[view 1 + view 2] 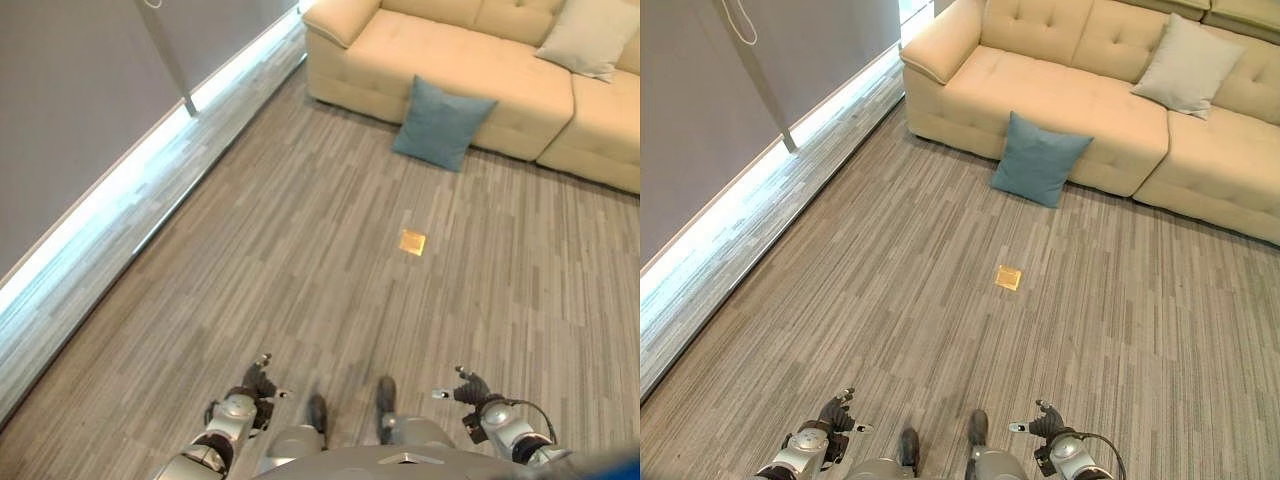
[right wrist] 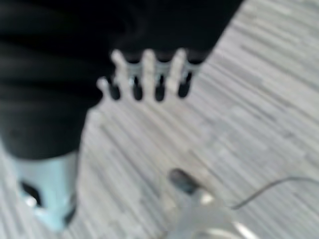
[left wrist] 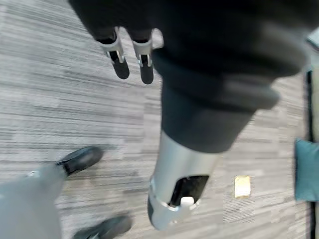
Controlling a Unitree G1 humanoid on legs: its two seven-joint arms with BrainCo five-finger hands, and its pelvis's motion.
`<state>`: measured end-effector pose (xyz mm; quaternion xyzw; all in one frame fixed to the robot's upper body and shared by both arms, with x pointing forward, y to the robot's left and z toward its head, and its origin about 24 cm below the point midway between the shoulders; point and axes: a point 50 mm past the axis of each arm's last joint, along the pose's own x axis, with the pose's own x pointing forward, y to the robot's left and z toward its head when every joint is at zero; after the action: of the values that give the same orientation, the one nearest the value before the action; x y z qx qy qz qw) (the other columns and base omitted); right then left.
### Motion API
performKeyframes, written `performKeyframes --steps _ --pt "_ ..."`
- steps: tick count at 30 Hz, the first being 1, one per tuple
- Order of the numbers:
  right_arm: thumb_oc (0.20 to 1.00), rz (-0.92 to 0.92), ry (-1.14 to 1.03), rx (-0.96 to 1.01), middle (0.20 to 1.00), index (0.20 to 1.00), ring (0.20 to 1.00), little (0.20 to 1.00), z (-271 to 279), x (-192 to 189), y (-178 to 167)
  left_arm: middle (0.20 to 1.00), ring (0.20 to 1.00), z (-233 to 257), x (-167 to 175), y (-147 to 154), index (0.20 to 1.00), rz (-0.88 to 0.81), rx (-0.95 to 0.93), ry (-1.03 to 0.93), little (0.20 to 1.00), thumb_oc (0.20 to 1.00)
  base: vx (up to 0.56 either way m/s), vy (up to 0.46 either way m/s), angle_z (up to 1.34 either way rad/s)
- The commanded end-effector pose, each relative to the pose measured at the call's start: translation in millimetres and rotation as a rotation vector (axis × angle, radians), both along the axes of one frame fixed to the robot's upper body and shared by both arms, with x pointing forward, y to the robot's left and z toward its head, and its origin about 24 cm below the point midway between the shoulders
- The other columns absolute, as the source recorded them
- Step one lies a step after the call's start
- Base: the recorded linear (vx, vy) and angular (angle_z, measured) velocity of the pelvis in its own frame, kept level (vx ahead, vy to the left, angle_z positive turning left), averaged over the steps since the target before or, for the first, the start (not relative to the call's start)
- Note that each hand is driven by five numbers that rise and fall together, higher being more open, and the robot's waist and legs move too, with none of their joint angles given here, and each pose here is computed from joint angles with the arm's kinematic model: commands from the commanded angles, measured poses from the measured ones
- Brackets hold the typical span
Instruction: Pick up all the scattered cushions and arrange them neatly on the sofa.
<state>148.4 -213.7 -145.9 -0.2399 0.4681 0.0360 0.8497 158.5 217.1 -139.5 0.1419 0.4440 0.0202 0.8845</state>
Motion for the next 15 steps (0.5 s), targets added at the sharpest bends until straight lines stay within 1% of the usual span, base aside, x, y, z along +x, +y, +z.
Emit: performKeyframes --steps 1,4,7,9,15 --pt "1.000 0.041 0.009 -0.071 1.000 1.000 1.000 1.000 2.0 -3.7 -16.3 1.000 1.000 -6.0 -7.5 -8.4 1.000 -0.043 0.014 0.036 1.000 1.000 0.17 -0.237 0.06" --pt "1.000 0.033 0.013 -0.062 1.000 1.000 1.000 1.000 1.3 -6.7 -16.6 1.000 1.000 -7.1 -10.8 -6.4 1.000 -0.034 0.014 0.048 1.000 1.000 0.07 -0.131 0.09" --pt "1.000 0.007 0.002 -0.061 1.000 1.000 1.000 1.000 2.5 -7.2 -20.9 1.000 1.000 -8.0 -13.4 -4.5 1.000 0.013 0.008 0.052 1.000 1.000 0.07 -0.318 0.14" --pt "1.000 -0.006 -0.013 -0.067 1.000 1.000 1.000 1.000 4.9 -3.2 -24.0 1.000 1.000 -7.9 -12.2 -6.5 1.000 0.014 0.005 0.048 1.000 1.000 0.06 -0.167 0.13" --pt "1.000 -0.049 -0.040 -0.064 1.000 1.000 1.000 1.000 8.4 1.4 -29.5 1.000 1.000 -11.7 -21.4 -8.9 1.000 0.029 -0.007 0.075 1.000 1.000 0.24 -0.045 -0.21"
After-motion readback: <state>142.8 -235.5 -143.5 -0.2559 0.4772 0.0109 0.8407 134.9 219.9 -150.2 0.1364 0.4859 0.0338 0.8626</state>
